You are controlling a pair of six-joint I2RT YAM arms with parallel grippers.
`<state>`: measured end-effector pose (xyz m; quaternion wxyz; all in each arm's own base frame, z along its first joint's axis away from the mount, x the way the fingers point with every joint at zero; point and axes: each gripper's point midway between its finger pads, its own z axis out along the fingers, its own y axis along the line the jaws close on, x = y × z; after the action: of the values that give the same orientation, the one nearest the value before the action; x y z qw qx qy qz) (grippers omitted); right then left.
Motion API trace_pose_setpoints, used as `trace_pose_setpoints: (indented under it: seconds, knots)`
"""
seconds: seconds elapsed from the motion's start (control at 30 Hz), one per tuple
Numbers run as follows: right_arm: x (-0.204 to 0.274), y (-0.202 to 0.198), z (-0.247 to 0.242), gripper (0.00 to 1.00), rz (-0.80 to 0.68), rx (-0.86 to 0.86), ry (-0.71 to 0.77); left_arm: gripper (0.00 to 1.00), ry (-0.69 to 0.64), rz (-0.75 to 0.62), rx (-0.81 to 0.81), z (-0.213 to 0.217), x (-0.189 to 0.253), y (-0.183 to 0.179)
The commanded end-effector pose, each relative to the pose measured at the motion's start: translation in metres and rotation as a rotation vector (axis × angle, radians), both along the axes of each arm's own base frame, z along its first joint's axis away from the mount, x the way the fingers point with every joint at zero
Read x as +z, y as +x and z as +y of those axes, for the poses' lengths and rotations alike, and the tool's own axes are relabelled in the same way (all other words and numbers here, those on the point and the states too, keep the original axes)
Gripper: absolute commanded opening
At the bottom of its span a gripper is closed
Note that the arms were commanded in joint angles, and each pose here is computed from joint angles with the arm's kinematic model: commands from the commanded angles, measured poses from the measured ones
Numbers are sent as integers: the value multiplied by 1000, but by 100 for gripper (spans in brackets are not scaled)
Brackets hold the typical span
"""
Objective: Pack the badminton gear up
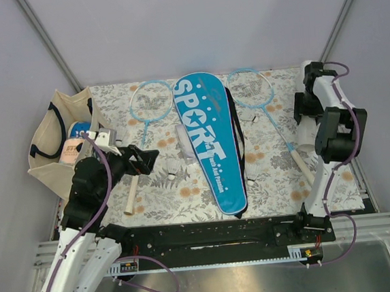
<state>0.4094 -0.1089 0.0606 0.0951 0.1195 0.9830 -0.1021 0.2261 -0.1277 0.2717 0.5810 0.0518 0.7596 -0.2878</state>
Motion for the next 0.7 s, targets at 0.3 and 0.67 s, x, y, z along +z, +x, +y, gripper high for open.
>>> trace_pose_setpoints:
  seconds: [0.3, 0.67]
  knots:
    - [137, -22, 123, 40, -668, 26, 345, 97, -41, -38, -8, -3, 14, 0]
    - [209, -113, 317, 40, -898, 456, 948, 97, -187, -31, -225, -42, 43, -13]
